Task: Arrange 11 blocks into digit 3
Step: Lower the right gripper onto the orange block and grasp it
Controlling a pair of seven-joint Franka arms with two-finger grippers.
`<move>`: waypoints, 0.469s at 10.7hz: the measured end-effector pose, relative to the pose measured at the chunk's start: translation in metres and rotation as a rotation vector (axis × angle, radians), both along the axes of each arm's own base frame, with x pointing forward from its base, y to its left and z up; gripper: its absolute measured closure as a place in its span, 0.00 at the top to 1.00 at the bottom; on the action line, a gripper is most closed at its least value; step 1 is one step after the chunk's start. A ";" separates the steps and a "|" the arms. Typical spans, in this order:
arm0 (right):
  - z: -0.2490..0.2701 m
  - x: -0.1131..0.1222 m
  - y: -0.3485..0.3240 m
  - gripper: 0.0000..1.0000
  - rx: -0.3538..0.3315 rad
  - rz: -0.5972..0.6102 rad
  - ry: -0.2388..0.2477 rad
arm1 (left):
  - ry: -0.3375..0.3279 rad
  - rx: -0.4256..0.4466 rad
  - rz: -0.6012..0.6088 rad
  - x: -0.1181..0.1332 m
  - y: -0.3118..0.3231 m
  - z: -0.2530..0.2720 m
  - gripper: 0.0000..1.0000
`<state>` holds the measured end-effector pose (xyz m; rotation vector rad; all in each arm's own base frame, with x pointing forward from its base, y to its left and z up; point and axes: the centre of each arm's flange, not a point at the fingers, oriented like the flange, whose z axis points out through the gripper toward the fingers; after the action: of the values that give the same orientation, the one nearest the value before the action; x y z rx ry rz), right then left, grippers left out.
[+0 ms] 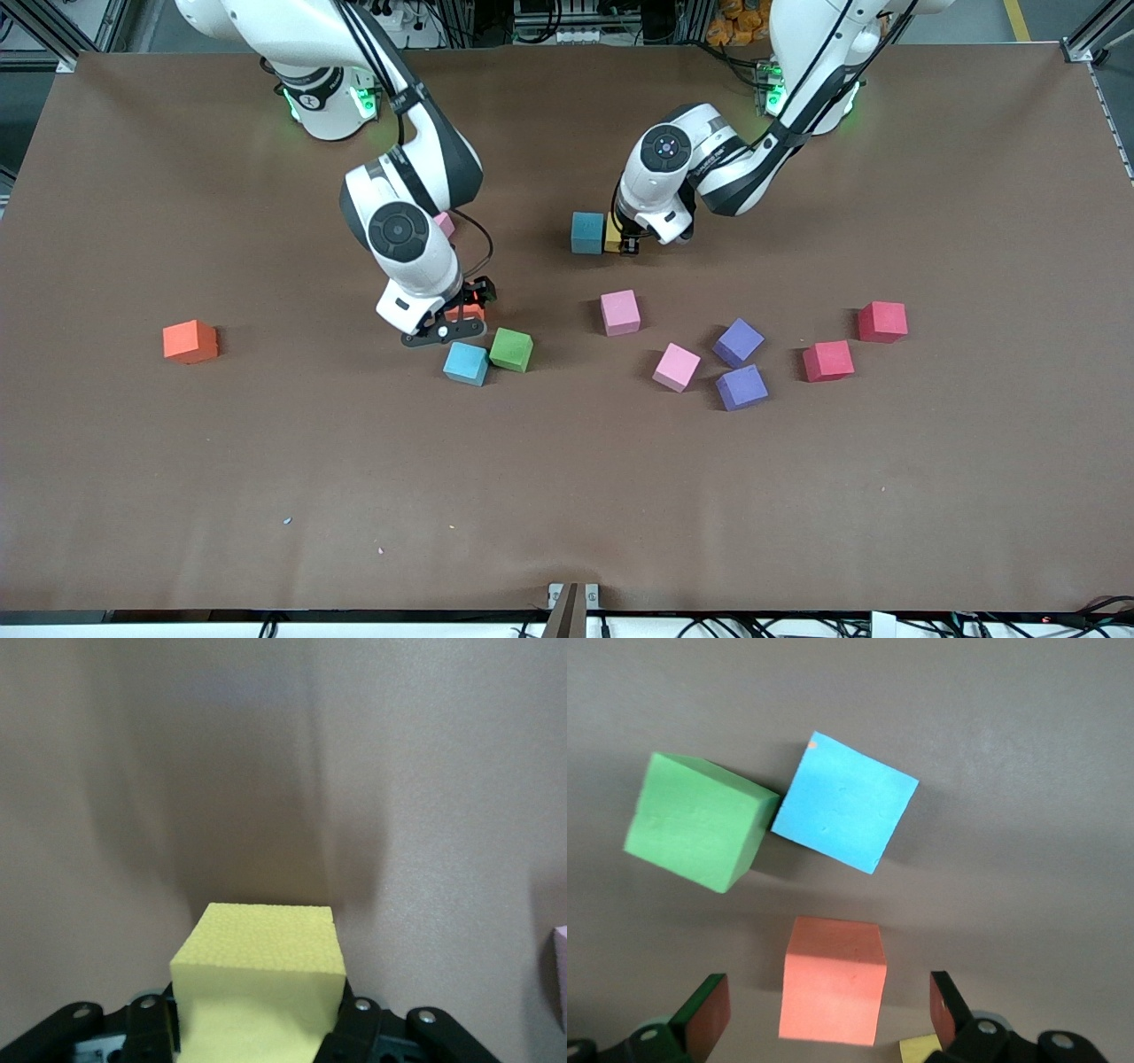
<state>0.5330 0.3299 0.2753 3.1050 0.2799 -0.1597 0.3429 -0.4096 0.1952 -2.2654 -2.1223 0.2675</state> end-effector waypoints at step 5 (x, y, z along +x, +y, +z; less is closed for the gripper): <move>-0.042 -0.018 0.002 1.00 -0.001 -0.014 -0.007 | 0.002 0.002 0.006 0.005 0.002 -0.004 0.59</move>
<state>0.5152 0.3320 0.2336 3.1062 0.2584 -0.1492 0.3482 -0.4079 0.1916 -2.2572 -2.1285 0.2675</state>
